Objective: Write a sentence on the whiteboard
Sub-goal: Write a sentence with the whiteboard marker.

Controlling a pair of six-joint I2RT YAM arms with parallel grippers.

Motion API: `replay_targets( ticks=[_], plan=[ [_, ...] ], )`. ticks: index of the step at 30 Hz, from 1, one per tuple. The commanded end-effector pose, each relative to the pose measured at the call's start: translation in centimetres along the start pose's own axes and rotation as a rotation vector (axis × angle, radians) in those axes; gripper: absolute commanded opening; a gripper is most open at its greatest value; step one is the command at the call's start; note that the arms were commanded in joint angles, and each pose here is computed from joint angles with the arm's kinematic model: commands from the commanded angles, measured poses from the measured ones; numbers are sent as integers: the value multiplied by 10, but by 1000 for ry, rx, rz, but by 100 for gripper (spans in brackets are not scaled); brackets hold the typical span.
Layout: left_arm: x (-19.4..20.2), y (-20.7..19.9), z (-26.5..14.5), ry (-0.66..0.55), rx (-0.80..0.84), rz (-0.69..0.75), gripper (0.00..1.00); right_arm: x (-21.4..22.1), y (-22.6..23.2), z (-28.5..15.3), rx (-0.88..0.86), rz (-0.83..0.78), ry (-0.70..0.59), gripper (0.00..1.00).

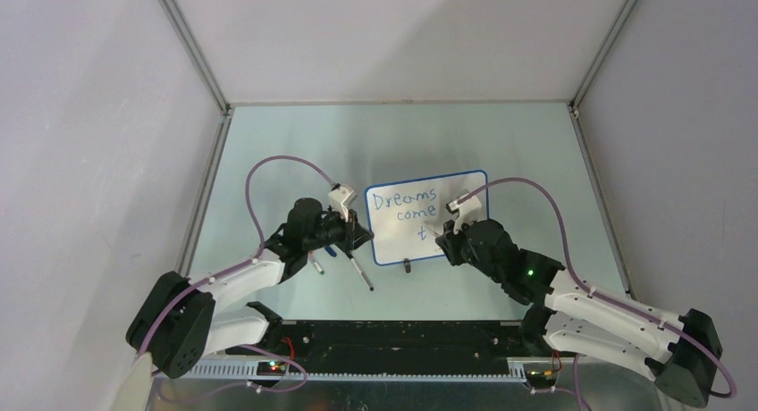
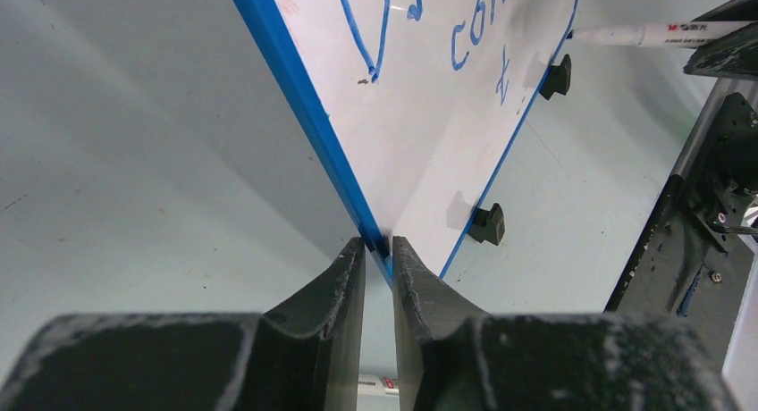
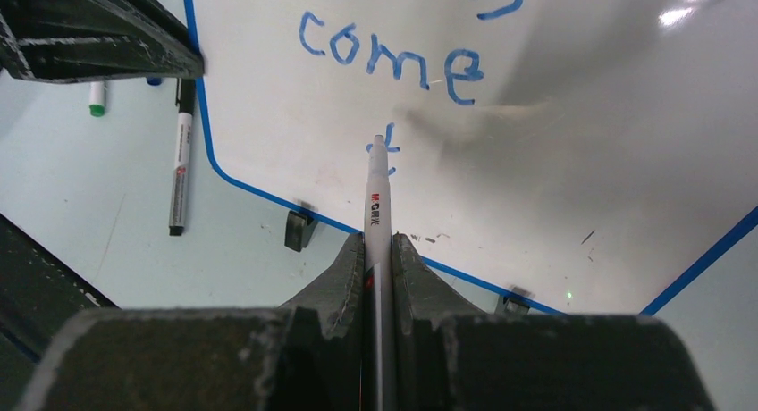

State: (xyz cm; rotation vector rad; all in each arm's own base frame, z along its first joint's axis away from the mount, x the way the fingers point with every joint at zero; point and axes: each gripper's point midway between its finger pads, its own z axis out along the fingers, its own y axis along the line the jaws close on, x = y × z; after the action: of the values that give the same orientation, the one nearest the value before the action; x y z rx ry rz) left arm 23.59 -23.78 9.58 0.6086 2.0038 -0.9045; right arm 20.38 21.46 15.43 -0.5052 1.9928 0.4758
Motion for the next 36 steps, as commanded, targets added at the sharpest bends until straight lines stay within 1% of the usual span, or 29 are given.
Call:
replay_targets(
  ticks=[1,16,36],
  plan=[
    [-17,-7,0,-47,25,48,23,-6,-2,2,25,-8,-38,0],
    [-17,-6,1,-44,25,46,23,5,-8,9,72,-15,4,0],
    [-17,-6,1,-42,25,46,23,15,-10,12,83,-4,44,0]
  ],
)
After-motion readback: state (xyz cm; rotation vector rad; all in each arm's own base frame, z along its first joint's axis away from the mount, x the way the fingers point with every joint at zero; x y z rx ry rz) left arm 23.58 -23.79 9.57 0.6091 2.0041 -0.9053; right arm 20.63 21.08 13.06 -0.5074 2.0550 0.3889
